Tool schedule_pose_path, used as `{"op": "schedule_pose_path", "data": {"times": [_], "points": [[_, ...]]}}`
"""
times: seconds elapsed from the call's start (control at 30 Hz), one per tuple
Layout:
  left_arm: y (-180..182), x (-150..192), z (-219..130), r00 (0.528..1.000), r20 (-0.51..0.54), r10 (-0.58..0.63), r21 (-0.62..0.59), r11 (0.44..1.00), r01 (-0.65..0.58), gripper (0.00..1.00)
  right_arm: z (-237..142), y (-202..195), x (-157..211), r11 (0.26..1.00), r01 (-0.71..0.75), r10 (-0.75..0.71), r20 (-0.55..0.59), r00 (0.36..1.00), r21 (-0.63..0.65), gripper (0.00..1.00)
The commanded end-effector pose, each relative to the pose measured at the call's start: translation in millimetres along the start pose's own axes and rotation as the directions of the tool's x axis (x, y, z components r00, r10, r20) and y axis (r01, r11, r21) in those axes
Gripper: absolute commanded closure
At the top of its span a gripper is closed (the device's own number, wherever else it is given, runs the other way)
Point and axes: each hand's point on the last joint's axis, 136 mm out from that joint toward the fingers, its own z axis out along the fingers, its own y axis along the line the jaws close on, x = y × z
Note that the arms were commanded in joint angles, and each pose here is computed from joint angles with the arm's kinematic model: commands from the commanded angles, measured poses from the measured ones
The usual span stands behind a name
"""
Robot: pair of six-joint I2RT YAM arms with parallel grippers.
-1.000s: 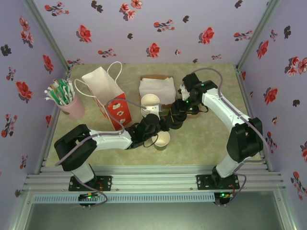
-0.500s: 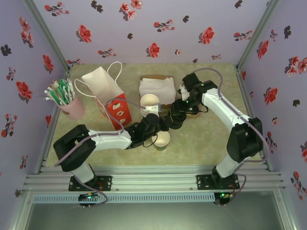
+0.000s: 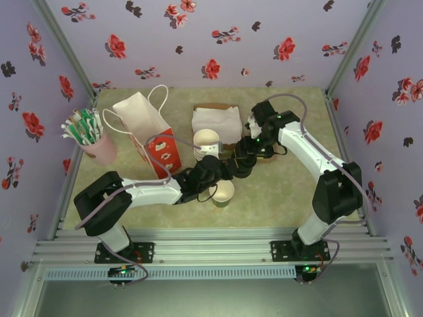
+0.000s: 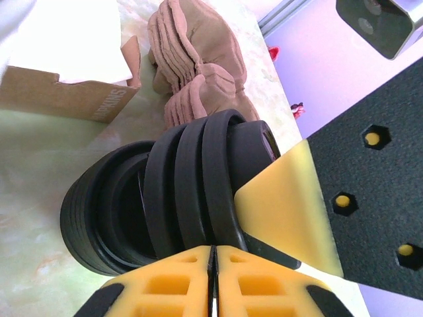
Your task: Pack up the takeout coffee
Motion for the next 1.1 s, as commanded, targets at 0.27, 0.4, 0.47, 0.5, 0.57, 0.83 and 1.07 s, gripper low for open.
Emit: {"op": "schedule_pose_path", "data": {"times": [0.27,0.4,0.47,0.5,0.57,0.83,1.07], "points": [[97,49,0,0.984,-0.146,-0.099,-0.314,0.948,0.049,0.9,-6,1,-8,1.0,-0.014,0.015,0.012,1.0,-0.017,0.36],[99,48,-2,0.985,-0.143,-0.099,-0.324,0.945,0.048,0.9,-9,-1,-9,1.0,-0.02,0.02,0.017,1.0,-0.019,0.36],[99,47,-2,0.985,-0.141,-0.101,-0.326,0.944,0.05,0.9,-9,-1,-10,1.0,-0.021,0.022,0.019,1.0,-0.021,0.36],[100,48,-1,0.985,-0.142,-0.101,-0.328,0.943,0.049,0.9,-9,-1,-10,0.999,-0.023,0.024,0.018,1.0,-0.022,0.36],[99,47,-1,0.985,-0.142,-0.1,-0.33,0.943,0.048,0.9,-8,0,-11,0.999,-0.022,0.023,0.018,1.0,-0.026,0.36],[101,47,0,0.984,-0.148,-0.101,-0.34,0.939,0.046,0.9,4,3,-14,0.998,-0.034,0.034,-0.006,0.999,-0.05,0.37],[105,49,2,0.982,-0.155,-0.105,-0.356,0.933,0.044,0.9,0,7,-16,0.998,-0.027,0.027,0.002,1.0,-0.06,0.37]]}}
